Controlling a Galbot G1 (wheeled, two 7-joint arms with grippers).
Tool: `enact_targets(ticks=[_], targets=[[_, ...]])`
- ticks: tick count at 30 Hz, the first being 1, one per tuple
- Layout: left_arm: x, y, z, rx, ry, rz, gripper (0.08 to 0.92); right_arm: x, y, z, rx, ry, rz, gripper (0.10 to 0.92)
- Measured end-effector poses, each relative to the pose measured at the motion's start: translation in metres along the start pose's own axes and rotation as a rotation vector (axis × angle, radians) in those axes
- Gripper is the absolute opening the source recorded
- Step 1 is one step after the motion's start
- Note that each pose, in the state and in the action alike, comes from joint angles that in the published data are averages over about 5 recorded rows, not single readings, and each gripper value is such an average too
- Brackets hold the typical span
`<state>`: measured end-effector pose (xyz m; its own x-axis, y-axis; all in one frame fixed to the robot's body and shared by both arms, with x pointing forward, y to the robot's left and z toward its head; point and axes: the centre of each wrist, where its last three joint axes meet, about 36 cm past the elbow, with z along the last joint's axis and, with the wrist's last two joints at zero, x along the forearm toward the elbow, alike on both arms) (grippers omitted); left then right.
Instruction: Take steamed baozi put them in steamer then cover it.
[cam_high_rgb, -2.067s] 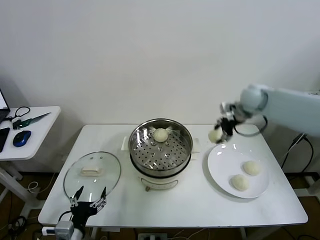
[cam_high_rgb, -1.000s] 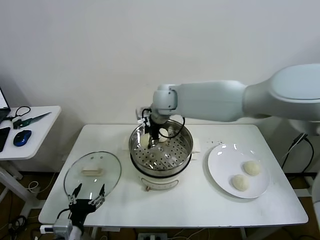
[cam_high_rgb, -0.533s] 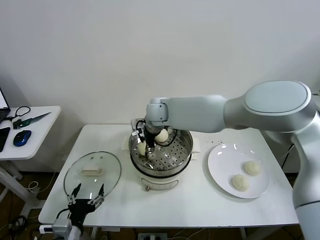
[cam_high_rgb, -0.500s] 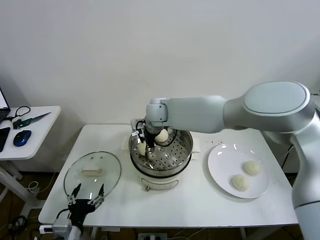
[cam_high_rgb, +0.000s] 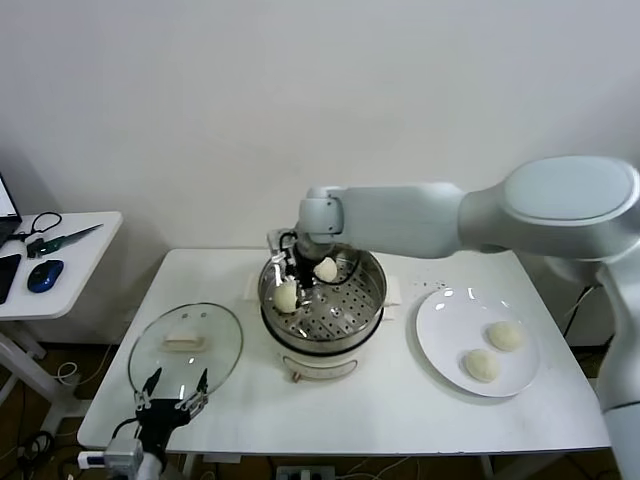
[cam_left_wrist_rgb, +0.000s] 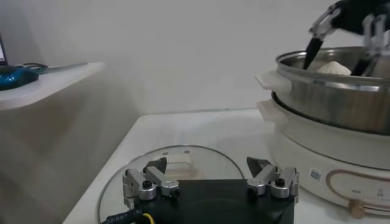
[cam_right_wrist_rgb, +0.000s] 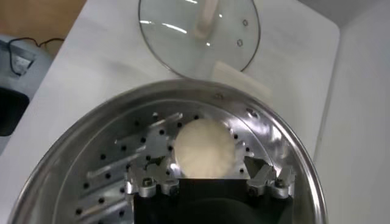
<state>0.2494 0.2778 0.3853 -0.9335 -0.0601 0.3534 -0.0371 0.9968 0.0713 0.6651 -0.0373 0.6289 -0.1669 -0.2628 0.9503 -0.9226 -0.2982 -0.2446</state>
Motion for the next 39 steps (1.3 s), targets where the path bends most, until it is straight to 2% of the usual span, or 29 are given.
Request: enact_targets(ticks=[7, 11, 15, 25, 39], targets=[[-0.002, 0.0, -0.003, 0.002, -0.006, 0.002, 0.823, 0.066, 0.017, 0.097, -0.067, 0.037, -0.014, 0.823], [-0.003, -0.001, -0.004, 0.004, -0.008, 0.005, 0.823, 0.09, 0.048, 0.163, -0.125, 0.079, -0.024, 0.823], [-0.003, -0.001, -0.004, 0.005, -0.007, 0.005, 0.823, 0.097, 0.09, 0.218, -0.186, 0.105, -0.037, 0.823], [-0.001, -0.002, -0.004, 0.002, -0.001, 0.005, 0.823, 0.065, 0.177, 0.299, -0.295, 0.143, -0.056, 0.823], [0.003, -0.001, 0.004, -0.001, 0.018, -0.003, 0.823, 0.004, 0.225, 0.325, -0.342, 0.177, -0.079, 0.823]])
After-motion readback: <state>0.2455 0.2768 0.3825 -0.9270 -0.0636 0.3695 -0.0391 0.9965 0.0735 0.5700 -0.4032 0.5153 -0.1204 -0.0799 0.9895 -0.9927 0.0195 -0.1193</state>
